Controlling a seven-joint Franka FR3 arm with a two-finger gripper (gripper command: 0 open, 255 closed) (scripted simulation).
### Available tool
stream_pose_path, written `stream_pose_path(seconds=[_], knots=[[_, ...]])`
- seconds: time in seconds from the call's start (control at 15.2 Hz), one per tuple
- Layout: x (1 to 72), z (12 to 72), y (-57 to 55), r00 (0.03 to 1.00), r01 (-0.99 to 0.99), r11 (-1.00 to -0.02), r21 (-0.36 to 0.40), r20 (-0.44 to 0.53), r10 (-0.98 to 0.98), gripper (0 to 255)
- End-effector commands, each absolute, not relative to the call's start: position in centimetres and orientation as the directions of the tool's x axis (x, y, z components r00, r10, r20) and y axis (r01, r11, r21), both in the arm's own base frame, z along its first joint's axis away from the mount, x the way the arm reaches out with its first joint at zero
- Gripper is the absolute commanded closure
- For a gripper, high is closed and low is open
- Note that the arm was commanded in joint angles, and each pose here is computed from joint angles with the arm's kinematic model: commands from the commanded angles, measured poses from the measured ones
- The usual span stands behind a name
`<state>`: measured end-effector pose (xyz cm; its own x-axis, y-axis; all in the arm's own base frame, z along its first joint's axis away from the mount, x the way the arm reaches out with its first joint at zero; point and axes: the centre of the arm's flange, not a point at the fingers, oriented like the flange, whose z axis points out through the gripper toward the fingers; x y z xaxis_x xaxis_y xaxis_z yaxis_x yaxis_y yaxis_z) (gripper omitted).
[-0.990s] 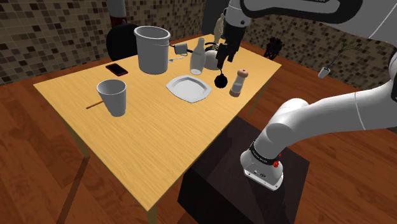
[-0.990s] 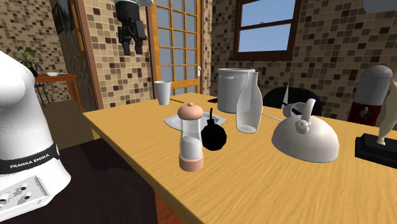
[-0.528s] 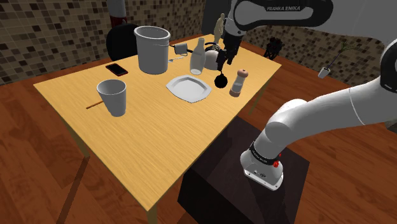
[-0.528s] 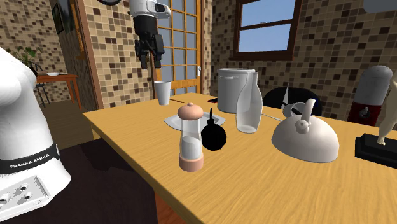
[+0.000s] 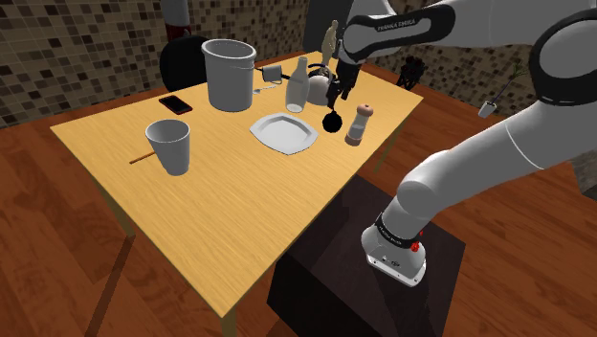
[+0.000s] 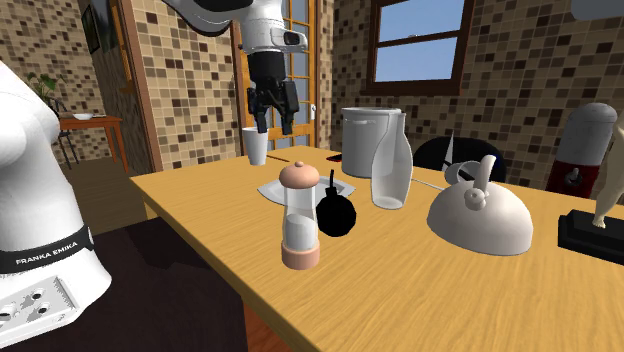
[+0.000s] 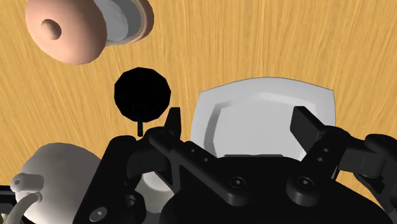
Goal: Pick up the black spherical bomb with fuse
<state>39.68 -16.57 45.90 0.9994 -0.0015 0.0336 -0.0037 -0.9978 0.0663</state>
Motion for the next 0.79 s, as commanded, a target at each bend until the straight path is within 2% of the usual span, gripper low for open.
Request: stream_pose_path(seconds=[0.0, 0.73], knots=[[40.1, 44.7, -18.5, 0.999, -0.011, -0.997, 0.072, 0.041, -0.008, 0], [43.7, 38.3, -28.4, 0.997, -0.049, -0.994, 0.096, 0.071, -0.042, 0]])
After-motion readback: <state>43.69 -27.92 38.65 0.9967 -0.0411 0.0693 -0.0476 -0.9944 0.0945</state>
